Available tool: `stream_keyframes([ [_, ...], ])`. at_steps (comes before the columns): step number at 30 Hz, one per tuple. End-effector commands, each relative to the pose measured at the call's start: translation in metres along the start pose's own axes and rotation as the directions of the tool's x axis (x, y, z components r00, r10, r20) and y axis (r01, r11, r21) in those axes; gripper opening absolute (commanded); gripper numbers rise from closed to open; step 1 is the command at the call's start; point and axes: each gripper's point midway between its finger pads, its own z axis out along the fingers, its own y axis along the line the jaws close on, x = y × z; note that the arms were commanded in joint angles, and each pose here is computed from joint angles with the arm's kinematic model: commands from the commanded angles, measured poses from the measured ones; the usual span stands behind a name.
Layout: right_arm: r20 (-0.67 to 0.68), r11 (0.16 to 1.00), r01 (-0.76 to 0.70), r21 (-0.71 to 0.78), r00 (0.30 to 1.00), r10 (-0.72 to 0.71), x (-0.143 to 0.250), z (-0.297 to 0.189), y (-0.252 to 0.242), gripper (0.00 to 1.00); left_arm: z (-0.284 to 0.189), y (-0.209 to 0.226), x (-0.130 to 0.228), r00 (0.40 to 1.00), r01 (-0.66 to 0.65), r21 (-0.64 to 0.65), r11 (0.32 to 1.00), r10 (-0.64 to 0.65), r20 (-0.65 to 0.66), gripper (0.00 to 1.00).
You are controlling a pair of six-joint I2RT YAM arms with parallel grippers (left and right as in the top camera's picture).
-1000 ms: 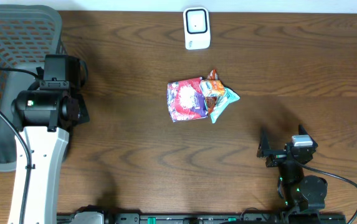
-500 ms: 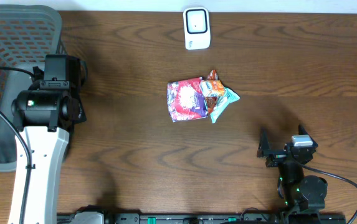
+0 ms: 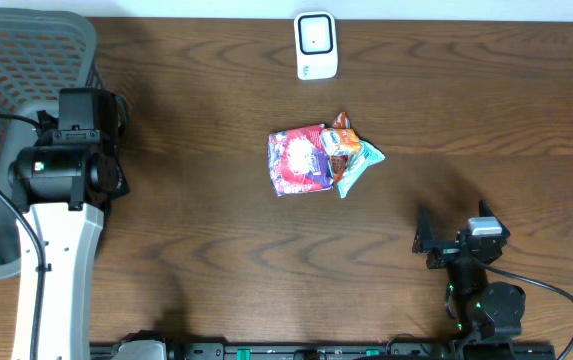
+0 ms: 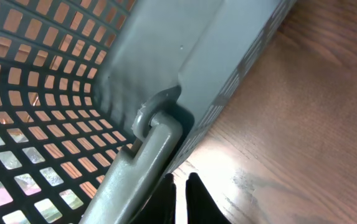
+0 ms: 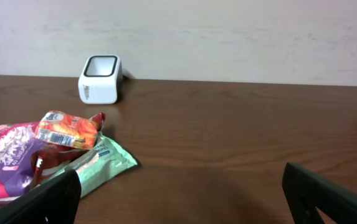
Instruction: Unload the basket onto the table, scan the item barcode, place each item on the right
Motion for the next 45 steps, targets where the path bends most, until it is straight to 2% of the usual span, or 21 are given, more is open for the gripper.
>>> stream_keyframes([
  [1,-0.003,1.0,0.007,-0.004,1.0,-0.007,0.001,0.0,0.001,0.99,-0.002,0.007,-0.004,0.999,0.04,-0.021,0.999,-0.04,0.019,0.11],
  [9,-0.003,1.0,0.007,-0.004,1.0,-0.007,0.001,0.0,0.001,0.99,-0.008,-0.011,-0.006,0.998,0.054,0.095,0.994,-0.055,0.011,0.13],
  [17,-0.003,1.0,0.007,-0.004,1.0,-0.007,0.001,0.0,0.001,0.99,-0.031,-0.015,-0.025,0.993,0.086,0.181,0.98,-0.1,0.066,0.17],
  [19,-0.003,1.0,0.007,-0.004,1.0,-0.007,0.001,0.0,0.001,0.99,-0.038,-0.014,-0.03,0.99,0.094,0.198,0.976,-0.113,0.085,0.28],
  [20,-0.003,1.0,0.007,-0.004,1.0,-0.007,0.001,0.0,0.001,0.99,-0.04,-0.016,-0.031,0.989,0.094,0.213,0.973,-0.116,0.092,0.36],
  [22,-0.003,1.0,0.007,-0.004,1.0,-0.007,0.001,0.0,0.001,0.99,-0.045,-0.02,-0.036,0.985,0.097,0.253,0.963,-0.129,0.112,0.41],
  [29,-0.003,1.0,0.007,-0.004,1.0,-0.007,0.001,0.0,0.001,0.99,-0.063,-0.064,-0.055,0.981,-0.053,0.475,0.879,-0.044,0.191,0.43],
  [35,-0.003,1.0,0.007,-0.004,1.0,-0.007,0.001,0.0,0.001,0.99,-0.055,-0.076,-0.076,0.972,-0.051,0.483,0.874,-0.067,0.224,0.43],
  [39,-0.003,1.0,0.007,-0.004,1.0,-0.007,0.001,0.0,0.001,0.99,-0.04,-0.087,-0.083,0.972,-0.107,0.465,0.879,-0.007,0.236,0.43],
  [41,-0.003,1.0,0.007,-0.004,1.0,-0.007,0.001,0.0,0.001,0.99,-0.029,-0.089,-0.089,0.968,-0.143,0.425,0.894,0.036,0.25,0.43],
  [45,-0.003,1.0,0.007,-0.004,1.0,-0.007,0.001,0.0,0.001,0.99,-0.008,-0.085,-0.094,0.971,-0.133,0.341,0.93,0.054,0.231,0.43],
])
